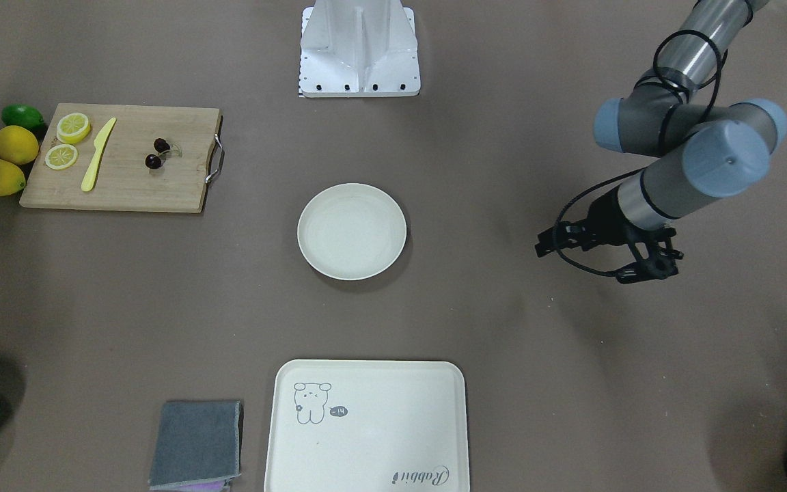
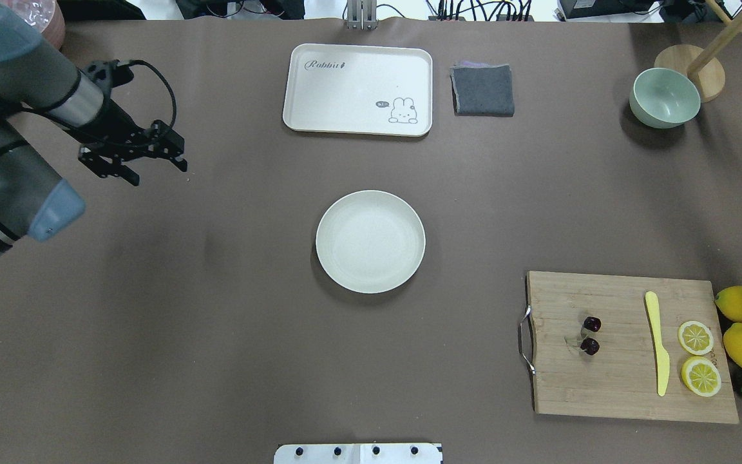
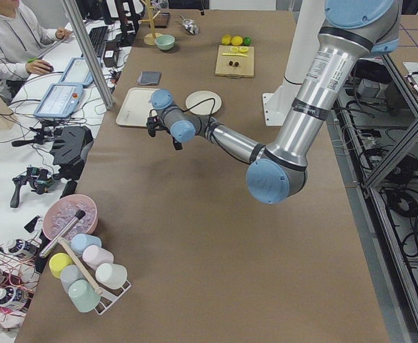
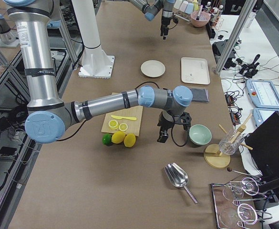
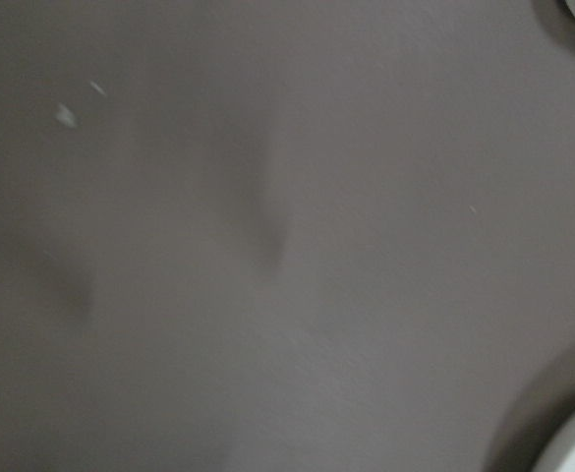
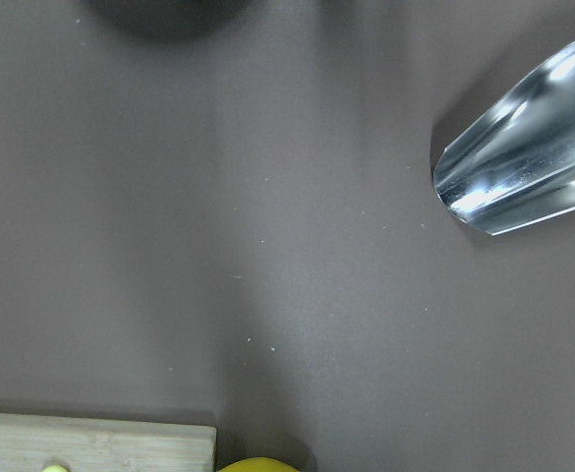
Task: Place red cherry on plate
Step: 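Withdraw the left gripper from the plate back to its side, then move the right gripper over the cherries on the wooden board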
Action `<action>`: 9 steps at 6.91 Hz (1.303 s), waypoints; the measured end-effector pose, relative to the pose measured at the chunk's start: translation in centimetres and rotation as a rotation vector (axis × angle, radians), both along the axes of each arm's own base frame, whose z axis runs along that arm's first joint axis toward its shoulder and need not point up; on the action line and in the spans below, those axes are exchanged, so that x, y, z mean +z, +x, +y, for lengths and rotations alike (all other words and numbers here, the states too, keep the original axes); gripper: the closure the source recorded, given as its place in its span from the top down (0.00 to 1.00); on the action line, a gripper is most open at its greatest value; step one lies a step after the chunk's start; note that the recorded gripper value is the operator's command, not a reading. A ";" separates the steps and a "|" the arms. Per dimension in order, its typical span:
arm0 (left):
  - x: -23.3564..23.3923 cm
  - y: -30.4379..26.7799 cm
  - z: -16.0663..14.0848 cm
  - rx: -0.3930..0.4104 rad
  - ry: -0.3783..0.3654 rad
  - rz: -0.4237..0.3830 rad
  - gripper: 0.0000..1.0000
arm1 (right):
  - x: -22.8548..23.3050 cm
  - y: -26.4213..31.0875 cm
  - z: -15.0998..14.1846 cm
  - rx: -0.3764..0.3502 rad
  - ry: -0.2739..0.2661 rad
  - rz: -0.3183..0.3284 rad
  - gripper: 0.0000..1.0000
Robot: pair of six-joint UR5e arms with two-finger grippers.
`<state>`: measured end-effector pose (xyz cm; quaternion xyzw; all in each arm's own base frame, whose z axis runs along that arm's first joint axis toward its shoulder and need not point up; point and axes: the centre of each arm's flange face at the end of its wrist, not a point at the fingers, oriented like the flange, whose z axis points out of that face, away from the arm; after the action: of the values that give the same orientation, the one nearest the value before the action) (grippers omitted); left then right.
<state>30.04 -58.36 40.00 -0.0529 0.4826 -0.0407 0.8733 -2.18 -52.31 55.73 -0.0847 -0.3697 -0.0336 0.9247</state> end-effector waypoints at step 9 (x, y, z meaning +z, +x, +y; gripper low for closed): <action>20.8 -23.6 1.2 0.312 0.256 -0.217 0.98 | -1.6 -3.3 0.3 -0.031 -0.004 -0.028 1.00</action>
<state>6.40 -57.16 60.76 -0.0110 0.3730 0.1511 0.9154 -5.52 -52.01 54.14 -0.0919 -0.3812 -0.0484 0.9186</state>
